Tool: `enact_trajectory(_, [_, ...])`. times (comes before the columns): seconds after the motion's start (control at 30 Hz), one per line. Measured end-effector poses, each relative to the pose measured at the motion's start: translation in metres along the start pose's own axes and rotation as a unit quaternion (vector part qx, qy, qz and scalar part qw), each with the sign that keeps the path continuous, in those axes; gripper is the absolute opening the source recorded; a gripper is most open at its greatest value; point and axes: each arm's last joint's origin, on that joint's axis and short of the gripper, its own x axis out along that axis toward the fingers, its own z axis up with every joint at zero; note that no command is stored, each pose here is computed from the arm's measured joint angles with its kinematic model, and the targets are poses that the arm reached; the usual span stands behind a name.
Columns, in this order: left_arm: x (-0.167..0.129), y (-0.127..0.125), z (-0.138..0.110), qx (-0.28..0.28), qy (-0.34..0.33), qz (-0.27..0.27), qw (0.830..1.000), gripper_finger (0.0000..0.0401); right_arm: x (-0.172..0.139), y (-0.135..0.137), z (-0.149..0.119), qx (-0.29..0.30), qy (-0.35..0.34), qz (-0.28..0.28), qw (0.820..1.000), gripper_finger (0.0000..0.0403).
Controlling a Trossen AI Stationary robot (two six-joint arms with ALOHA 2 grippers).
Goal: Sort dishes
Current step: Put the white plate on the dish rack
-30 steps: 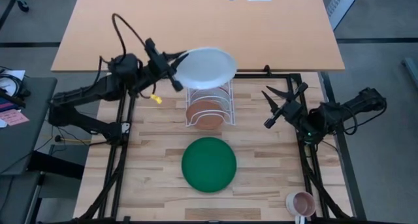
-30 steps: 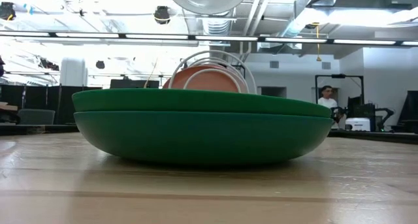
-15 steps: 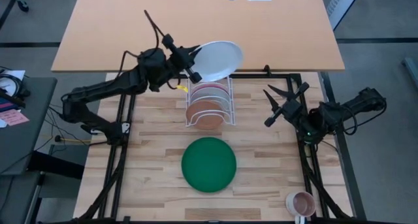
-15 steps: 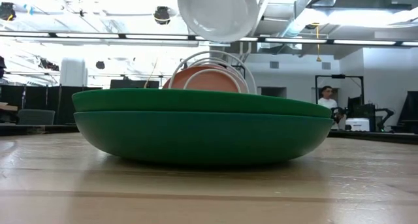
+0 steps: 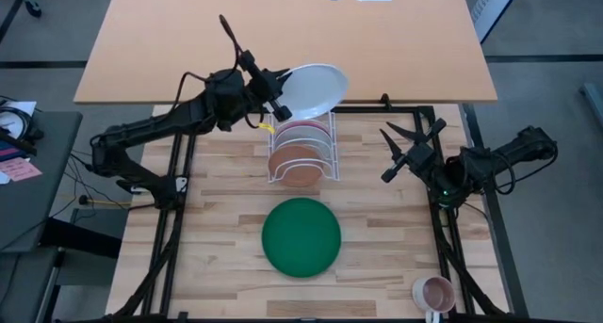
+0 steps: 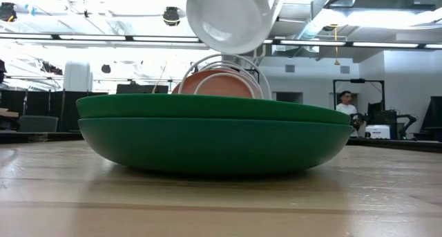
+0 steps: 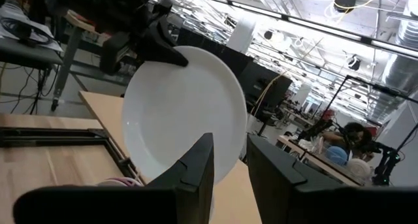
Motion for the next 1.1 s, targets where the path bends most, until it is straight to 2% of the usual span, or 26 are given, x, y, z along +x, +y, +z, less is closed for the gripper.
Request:
enact_trajectory(0.17, [0.007,0.007,-0.012,0.005,0.009,-0.008,1.000,0.0001,0.000,0.000,0.000,0.000,0.000,0.000,1.000,0.0096])
enact_trajectory(0.73, [0.014,0.015,-0.029,0.012,0.043,-0.037,0.998,0.0001,0.000,0.000,0.000,0.000,0.000,0.000,1.000,0.0096])
enact_trajectory(0.93, [0.016,0.016,-0.030,0.007,0.037,-0.037,0.999,0.0001,0.000,0.000,0.000,0.000,0.000,0.000,1.000,0.0096])
enact_trajectory(1.1, [0.023,0.011,-0.046,0.004,0.026,-0.037,0.999,0.0001,0.000,0.000,0.000,0.000,0.000,0.001,1.000,0.0096])
